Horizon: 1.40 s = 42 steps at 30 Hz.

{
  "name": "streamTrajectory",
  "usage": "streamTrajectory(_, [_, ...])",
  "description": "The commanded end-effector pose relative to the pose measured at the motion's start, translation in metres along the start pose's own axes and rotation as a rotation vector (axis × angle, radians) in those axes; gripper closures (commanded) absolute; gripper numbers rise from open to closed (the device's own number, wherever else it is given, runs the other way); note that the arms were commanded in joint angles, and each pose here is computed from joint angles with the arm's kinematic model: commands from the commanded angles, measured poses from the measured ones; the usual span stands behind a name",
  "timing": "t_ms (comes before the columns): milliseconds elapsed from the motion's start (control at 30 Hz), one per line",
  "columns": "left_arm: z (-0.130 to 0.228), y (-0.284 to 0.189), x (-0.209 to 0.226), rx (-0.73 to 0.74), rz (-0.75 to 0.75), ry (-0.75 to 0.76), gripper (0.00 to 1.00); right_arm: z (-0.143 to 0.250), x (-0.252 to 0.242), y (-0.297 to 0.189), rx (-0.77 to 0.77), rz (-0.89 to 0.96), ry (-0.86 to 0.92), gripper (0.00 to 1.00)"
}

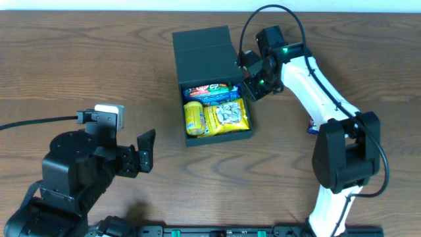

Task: Pack container
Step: 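Release the KitKat bar and lift the right gripper out of the box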

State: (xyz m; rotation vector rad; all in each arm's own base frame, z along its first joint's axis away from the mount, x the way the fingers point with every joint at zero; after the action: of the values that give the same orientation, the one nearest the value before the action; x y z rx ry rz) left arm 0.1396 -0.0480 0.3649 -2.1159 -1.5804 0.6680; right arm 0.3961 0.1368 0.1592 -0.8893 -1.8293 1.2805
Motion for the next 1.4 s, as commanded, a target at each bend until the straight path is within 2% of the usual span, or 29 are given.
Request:
streamTrajectory(0, [-0.004, -0.006, 0.000, -0.022, 0.003, -0.003, 0.05, 0.005, 0.018, 0.015, 0.033, -0.105, -0.002, 0.60])
streamTrajectory(100, [-0.004, -0.006, 0.000, -0.021, 0.002, -0.003, 0.05, 0.005, 0.018, 0.015, 0.031, -0.104, -0.003, 0.60])
streamTrajectory(167, [-0.004, -0.006, 0.000, -0.021, 0.002, -0.003, 0.05, 0.005, 0.018, 0.015, 0.034, -0.103, 0.000, 0.64])
streamTrajectory(267, [-0.004, -0.006, 0.000, -0.021, 0.002, -0.003, 0.05, 0.006, 0.012, 0.014, 0.046, -0.026, 0.079, 0.67])
streamTrajectory(700, [-0.004, -0.006, 0.000, -0.021, 0.002, -0.003, 0.05, 0.000, 0.024, -0.029, -0.064, -0.013, 0.099, 0.66])
streamTrajectory(933, [-0.004, -0.006, 0.000, -0.020, 0.003, -0.003, 0.05, -0.002, 0.039, -0.024, -0.063, -0.034, 0.065, 0.67])
streamTrajectory(1033, [-0.003, -0.006, 0.000, -0.012, 0.002, -0.003, 0.05, -0.001, 0.036, -0.016, -0.037, 0.025, 0.106, 0.66])
streamTrajectory(1367, [-0.002, -0.006, 0.000, -0.007, 0.000, -0.003, 0.05, 0.003, 0.028, 0.023, 0.059, 0.010, 0.173, 0.66])
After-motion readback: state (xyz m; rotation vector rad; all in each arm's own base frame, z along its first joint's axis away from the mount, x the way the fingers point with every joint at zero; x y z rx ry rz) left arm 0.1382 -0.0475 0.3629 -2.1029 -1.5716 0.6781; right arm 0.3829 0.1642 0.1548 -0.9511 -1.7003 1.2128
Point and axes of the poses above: each gripper's point midway between its finger pads, its own y axis out along the fingers, its own x axis along the line the jaws close on, z = x × y, the point moved 9 cm from there along -y, back along the fingers, and after that the axes turned 4 degrees about y, right-handed, at the moved point
